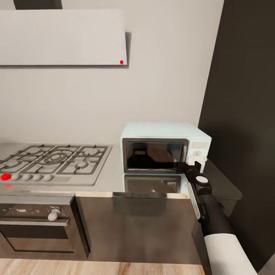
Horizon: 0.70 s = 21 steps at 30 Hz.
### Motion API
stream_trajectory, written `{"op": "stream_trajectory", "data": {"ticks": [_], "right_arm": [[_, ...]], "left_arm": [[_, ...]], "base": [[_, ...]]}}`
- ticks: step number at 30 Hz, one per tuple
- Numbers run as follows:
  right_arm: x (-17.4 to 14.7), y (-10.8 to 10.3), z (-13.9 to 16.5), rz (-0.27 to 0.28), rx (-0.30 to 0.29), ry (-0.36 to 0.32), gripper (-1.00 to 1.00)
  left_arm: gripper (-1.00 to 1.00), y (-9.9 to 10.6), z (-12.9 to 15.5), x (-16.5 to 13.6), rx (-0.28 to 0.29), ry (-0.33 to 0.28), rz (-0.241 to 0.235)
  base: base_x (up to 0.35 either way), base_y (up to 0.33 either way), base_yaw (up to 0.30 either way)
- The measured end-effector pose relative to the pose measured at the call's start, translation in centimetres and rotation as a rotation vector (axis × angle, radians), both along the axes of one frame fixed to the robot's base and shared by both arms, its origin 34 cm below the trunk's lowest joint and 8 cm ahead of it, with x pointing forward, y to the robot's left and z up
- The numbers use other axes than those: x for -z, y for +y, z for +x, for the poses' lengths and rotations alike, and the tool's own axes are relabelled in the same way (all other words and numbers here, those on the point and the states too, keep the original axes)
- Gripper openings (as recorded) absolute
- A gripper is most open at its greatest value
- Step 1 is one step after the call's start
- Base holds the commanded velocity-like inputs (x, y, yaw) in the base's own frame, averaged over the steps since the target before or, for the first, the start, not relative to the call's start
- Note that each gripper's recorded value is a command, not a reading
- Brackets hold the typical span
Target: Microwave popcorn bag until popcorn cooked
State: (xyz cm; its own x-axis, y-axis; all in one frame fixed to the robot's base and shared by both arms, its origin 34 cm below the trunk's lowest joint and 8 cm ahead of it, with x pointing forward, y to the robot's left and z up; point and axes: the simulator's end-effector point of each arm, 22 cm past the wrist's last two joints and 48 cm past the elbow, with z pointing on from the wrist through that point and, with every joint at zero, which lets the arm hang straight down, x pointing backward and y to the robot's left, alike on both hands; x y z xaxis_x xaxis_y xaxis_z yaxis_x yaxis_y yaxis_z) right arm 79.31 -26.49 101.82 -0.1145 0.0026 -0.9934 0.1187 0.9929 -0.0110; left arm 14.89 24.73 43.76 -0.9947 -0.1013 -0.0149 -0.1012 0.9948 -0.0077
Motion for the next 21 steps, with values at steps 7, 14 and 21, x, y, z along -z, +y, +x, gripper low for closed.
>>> {"op": "stream_trajectory", "data": {"ticks": [7,14,21], "right_arm": [[0.02,-0.09,-0.54,0.005,-0.001,-0.009,1.00],[0.08,-0.10,-0.55,0.009,-0.006,-0.012,1.00],[0.01,0.25,-0.44,0.004,-0.024,-0.006,-1.00]], "left_arm": [[1.00,0.02,-0.03,0.00,0.000,0.000,0.000],[1.00,0.02,-0.02,0.01,-0.001,0.000,0.000],[1.00,0.01,0.00,0.01,0.000,0.000,0.000]], "base": [[0.104,0.000,0.000],[0.003,0.000,0.000],[0.000,0.000,0.000]]}}
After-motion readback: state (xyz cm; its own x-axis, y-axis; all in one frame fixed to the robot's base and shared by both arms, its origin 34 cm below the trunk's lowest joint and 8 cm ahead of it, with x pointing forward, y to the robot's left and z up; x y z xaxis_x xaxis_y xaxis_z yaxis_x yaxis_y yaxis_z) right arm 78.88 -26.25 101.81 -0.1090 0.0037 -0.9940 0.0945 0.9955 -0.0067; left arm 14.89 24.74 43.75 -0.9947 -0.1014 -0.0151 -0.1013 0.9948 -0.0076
